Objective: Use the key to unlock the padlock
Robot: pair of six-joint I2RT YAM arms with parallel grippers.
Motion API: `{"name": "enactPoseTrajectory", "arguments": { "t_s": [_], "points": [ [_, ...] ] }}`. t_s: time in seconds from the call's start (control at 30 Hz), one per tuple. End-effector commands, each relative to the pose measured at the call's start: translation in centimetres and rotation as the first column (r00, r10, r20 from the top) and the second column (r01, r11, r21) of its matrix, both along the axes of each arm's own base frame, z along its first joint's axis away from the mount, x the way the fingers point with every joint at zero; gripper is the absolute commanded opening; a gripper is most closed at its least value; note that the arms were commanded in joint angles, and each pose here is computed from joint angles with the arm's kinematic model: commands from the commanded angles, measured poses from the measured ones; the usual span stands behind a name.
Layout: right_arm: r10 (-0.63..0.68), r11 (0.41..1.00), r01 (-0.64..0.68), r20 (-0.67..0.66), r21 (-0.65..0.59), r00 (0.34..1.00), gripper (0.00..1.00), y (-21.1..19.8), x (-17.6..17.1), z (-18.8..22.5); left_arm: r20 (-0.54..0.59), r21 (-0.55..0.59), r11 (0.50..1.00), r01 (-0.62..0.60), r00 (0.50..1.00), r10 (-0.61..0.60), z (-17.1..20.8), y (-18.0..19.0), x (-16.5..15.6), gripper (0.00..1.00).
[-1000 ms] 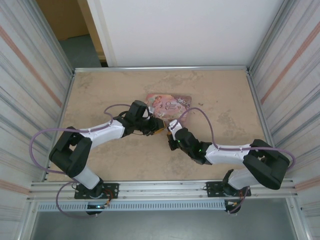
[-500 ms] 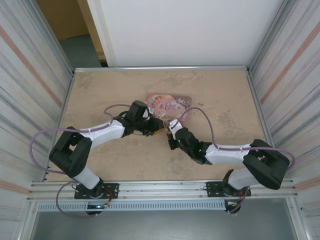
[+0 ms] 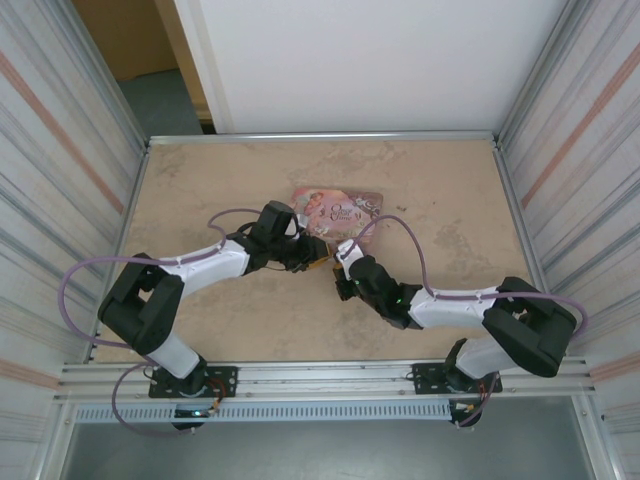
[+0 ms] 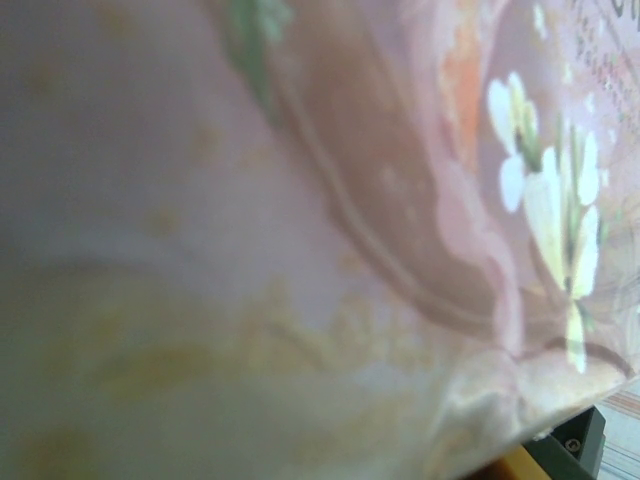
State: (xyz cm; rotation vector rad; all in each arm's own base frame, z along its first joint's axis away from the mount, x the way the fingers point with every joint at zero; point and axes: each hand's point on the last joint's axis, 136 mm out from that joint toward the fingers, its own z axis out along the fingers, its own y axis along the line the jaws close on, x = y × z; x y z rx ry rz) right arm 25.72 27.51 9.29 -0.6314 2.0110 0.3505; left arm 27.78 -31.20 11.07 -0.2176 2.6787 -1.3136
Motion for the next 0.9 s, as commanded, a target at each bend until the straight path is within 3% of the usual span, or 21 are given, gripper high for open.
{"name": "enactPoseTrajectory", "arguments": {
  "t_s": [0.0, 0.87],
  "points": [
    [-0.001, 0.999, 0.0, 0.027, 0.04, 1.0, 0.0, 0.9, 0.5, 1.3, 0.058, -0.085, 0.996, 0.03, 0.998, -0.025, 3.5, -0.9, 0.4, 0.05],
    [-0.033, 0.995, 0.021, 0.126, 0.096, 0.991, 0.0, 1.3, 1.3, 3.5, 0.044, -0.101, 0.993, 0.062, 0.997, -0.058, 4.3, -1.3, -0.4, 0.05]
  ]
}}
